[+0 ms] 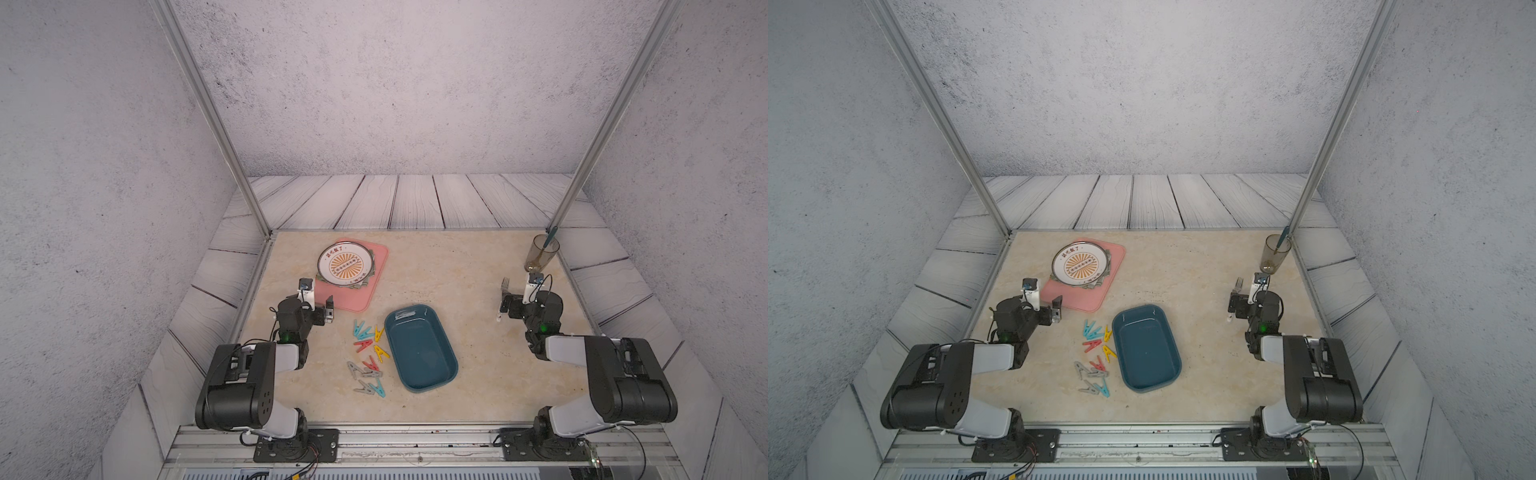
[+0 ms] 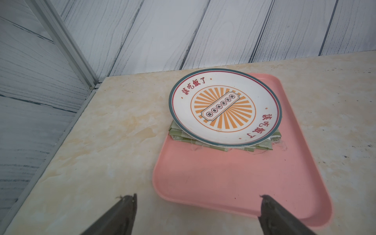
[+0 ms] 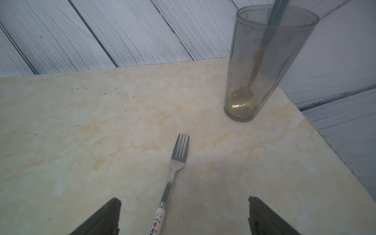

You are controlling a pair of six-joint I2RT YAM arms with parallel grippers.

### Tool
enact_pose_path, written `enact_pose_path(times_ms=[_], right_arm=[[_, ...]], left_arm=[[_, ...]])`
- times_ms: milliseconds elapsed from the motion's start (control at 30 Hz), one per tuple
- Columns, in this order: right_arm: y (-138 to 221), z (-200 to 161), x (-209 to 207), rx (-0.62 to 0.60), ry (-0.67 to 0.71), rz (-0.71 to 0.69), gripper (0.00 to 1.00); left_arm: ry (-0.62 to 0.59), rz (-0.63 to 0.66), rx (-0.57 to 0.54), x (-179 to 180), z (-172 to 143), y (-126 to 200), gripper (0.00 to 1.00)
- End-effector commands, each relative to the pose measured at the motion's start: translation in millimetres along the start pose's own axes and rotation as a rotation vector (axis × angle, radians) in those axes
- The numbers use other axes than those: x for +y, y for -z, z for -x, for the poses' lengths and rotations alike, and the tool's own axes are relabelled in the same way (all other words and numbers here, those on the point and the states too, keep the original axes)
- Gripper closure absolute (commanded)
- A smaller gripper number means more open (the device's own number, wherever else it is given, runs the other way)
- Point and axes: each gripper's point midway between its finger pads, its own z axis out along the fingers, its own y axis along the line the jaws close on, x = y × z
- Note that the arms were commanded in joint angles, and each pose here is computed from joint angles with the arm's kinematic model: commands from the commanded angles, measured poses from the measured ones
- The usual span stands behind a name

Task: Take the clothespins out of the storage box
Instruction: Reset both arms

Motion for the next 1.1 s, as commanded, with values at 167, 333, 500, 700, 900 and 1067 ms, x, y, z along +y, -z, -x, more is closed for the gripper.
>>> enact_pose_path(times_ms=[167, 333, 500, 700, 900, 1067], right_arm=[[-7.7, 1.3, 9.3, 0.022, 0.043, 0.04, 0.01], [-8.3, 0.5, 10.4, 0.027, 0.047, 0.039, 0.01], [-8.3, 0.8, 10.2, 0.026, 0.047, 0.037, 0.01], [-7.9, 0.8, 10.4, 0.025, 0.049, 0.037, 0.01], [2.2, -1.8, 43.3, -0.008, 0.137, 0.234, 0.01], [2.6, -0.9, 40.9, -0.015, 0.123, 0.222, 0.01]], left_arm=[[-0.021, -0.002, -0.023, -1.1, 9.3, -4.3, 0.02], [-0.016, 0.003, 0.002, 0.5, 9.4, -9.8, 0.02], [-0.01, 0.012, 0.012, 2.6, 10.8, -12.8, 0.02], [-0.009, 0.011, 0.014, 2.7, 10.3, -12.7, 0.02], [-0.009, 0.01, 0.016, 3.0, 9.8, -12.7, 0.02], [-0.009, 0.01, 0.017, 2.9, 9.6, -12.8, 0.02]])
